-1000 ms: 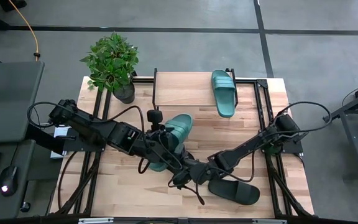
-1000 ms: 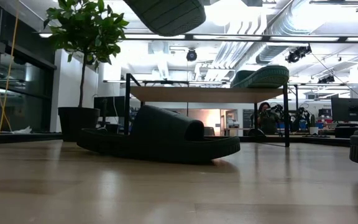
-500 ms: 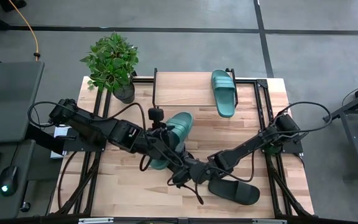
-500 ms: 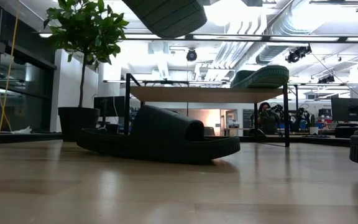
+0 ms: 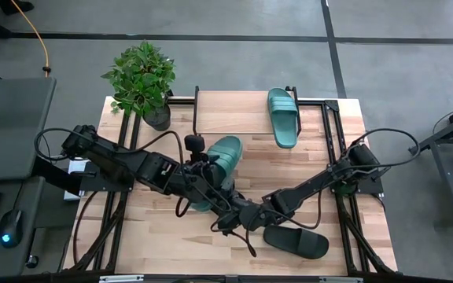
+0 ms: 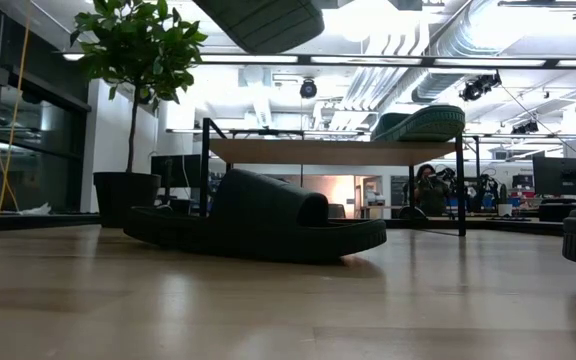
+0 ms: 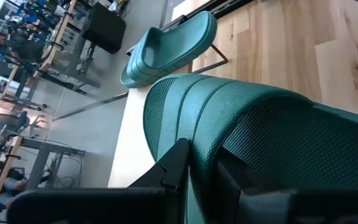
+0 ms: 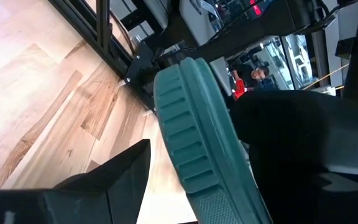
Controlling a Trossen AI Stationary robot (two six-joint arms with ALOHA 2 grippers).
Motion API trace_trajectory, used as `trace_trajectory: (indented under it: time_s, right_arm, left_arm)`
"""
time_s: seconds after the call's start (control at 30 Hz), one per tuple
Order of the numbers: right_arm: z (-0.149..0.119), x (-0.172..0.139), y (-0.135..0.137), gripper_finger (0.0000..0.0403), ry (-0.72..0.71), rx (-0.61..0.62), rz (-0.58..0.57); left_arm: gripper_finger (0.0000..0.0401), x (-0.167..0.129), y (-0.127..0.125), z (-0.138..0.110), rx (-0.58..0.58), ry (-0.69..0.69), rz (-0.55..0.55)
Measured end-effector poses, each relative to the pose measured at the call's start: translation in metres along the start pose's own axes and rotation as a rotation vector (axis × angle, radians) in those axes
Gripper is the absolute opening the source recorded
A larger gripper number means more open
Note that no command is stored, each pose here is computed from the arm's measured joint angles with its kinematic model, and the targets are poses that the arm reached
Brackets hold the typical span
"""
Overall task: Pick and place slides into the shelf
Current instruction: Put the green slide on the shelf
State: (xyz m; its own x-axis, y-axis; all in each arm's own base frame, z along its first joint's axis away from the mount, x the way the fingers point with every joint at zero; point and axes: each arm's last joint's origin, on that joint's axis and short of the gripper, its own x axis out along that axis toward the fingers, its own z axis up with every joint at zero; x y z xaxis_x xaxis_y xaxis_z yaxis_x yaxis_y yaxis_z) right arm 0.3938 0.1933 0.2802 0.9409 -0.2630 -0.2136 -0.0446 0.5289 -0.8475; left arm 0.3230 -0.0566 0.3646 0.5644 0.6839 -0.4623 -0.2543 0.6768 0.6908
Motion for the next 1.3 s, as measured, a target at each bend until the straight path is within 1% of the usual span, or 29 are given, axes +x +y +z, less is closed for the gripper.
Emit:
trace_trajectory:
  time_s: [0.43,0.6,0.77,0.83,0.93,1.0,1.1,1.17,1.23,1.3]
  right_arm:
    - [-0.001,0.000,0.000,0.0258,0.007,0.016,0.007]
    - [-0.001,0.000,0.000,0.0242,0.010,0.016,0.004]
    - [0.000,-0.001,0.001,0.0196,0.003,0.013,0.015]
    - [0.005,-0.003,0.001,0.0170,-0.054,0.040,0.038]
    - [0.007,-0.005,0.004,0.0125,-0.105,0.046,0.085]
    - [0.009,-0.006,0.005,0.0095,-0.123,0.056,0.097]
    - [0.008,-0.006,0.003,0.0048,-0.088,0.069,0.051]
    - [0.007,-0.006,0.004,0.0024,-0.041,0.057,0.016]
    - [0.006,-0.006,0.003,0.0011,-0.014,0.052,-0.001]
    - [0.005,-0.006,0.003,0.0010,-0.004,0.052,-0.004]
  left_arm:
    - [0.0037,0.000,0.002,0.000,0.010,0.007,0.055]
    - [0.0037,0.000,0.003,0.000,0.019,0.010,0.077]
    - [0.0037,0.000,0.004,-0.001,0.027,0.015,0.089]
    - [0.0037,0.001,0.006,-0.001,0.027,0.025,0.125]
    - [0.0037,0.005,0.012,-0.002,0.011,0.039,0.183]
    - [0.0037,0.006,0.013,-0.003,0.000,0.043,0.178]
    - [0.0036,0.008,0.012,-0.003,-0.006,0.044,0.128]
    - [0.0036,0.009,0.012,-0.003,-0.010,0.044,0.118]
    - [0.0036,0.009,0.013,-0.003,-0.010,0.046,0.120]
    - [0.0036,0.009,0.013,-0.004,-0.010,0.046,0.120]
